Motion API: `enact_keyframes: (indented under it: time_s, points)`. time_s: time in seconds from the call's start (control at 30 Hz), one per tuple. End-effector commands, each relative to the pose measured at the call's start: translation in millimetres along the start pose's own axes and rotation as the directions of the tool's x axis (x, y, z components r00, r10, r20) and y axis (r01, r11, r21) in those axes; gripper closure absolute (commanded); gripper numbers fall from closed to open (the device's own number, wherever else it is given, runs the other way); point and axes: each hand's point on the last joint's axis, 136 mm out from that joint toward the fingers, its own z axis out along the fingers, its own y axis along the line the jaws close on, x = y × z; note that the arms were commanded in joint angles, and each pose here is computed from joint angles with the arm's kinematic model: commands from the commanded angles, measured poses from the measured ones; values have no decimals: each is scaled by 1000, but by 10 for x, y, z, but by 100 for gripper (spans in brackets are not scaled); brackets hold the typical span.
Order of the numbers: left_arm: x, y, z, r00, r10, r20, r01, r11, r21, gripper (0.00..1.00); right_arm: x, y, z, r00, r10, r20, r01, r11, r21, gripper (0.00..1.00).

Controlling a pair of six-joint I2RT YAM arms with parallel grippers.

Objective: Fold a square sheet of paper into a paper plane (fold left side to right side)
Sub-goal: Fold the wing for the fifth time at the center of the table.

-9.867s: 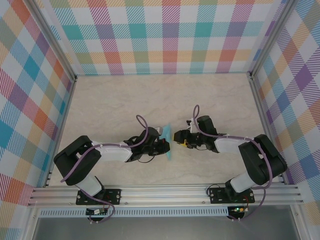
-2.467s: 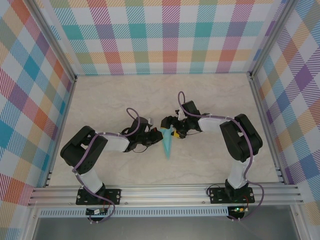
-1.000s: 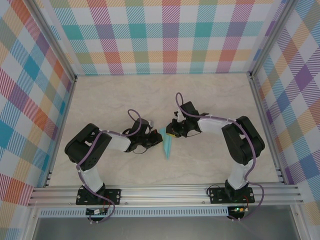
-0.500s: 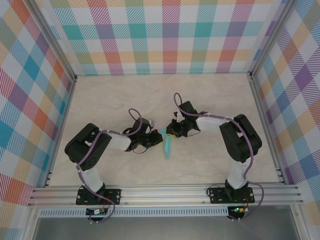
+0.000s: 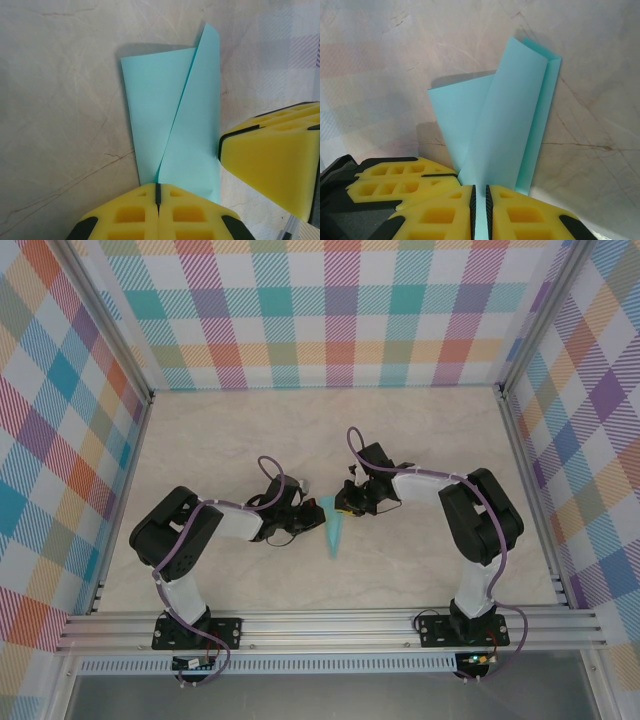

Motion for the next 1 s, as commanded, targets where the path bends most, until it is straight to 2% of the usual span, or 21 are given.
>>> enact_keyframes:
  time_s: [0.0, 0.7, 0.97]
  points:
    - [-114, 76, -14, 999, -1, 33, 2, 999, -41, 100, 14, -41, 37, 1000, -17, -13, 18, 999, 30, 84]
    - [-97, 120, 31, 1000, -8, 23, 9, 999, -49, 100, 97, -267, 109, 999, 5, -50, 1, 994, 114, 84]
    - [-144, -95, -107, 999, 10, 42, -10, 1000, 9, 100, 193, -428, 230, 995, 31, -96, -17, 989, 148, 84]
